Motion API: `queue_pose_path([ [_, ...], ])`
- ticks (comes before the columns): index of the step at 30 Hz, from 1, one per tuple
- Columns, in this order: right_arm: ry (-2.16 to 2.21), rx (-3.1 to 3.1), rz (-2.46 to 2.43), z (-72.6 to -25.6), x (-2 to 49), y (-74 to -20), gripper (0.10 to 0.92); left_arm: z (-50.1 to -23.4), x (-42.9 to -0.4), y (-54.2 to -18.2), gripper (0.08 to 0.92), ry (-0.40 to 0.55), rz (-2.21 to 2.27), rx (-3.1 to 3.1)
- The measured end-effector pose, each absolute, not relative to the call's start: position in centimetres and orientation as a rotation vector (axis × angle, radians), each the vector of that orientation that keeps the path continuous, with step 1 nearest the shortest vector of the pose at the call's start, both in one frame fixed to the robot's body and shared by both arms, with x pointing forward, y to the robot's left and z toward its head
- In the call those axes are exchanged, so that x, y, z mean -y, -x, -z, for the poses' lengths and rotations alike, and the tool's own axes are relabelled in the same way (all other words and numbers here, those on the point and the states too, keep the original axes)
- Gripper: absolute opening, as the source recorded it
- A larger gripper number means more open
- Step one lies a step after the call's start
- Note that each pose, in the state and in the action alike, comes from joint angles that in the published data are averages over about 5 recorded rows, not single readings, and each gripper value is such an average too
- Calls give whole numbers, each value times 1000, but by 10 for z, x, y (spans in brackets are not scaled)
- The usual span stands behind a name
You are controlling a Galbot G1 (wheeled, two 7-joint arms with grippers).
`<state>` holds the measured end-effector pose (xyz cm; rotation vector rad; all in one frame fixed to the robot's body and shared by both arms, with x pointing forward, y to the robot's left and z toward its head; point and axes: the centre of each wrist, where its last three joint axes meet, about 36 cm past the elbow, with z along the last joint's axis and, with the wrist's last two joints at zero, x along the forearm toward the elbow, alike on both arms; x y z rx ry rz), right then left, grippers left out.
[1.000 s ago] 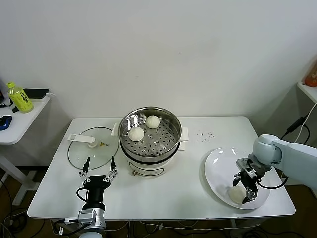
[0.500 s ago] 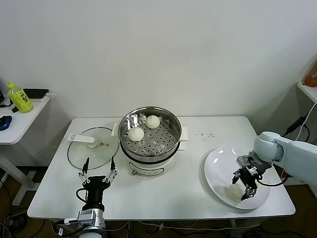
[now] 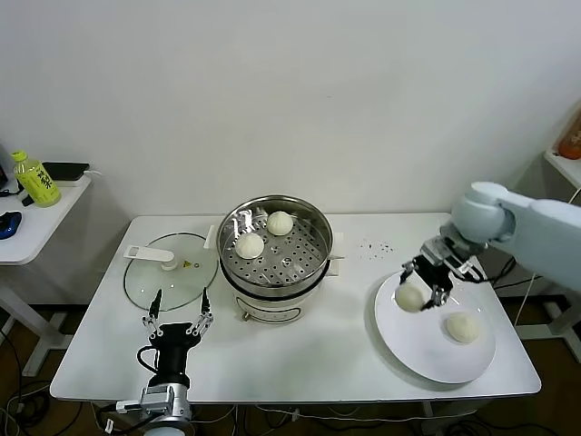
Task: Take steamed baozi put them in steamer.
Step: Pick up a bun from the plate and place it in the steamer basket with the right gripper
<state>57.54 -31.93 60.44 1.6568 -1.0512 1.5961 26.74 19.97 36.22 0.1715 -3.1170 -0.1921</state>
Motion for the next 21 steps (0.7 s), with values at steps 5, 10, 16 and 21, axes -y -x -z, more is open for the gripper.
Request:
queue_pose_path([
  [5,-1705,985,-1821,-660,284,-585,679,-363,-201,-267,823,-182,193,3118],
  [10,-1744,883,-2054,-711,240,-588,679,-365,-202,-267,823,-188,184,3120],
  [16,-1776,737,-2264,-748,184,-586,679,-366,-203,-269,823,-194,171,3119],
  [21,-1805,607,-2370,-756,137,-586,679,-367,-204,-269,823,-196,167,3119],
])
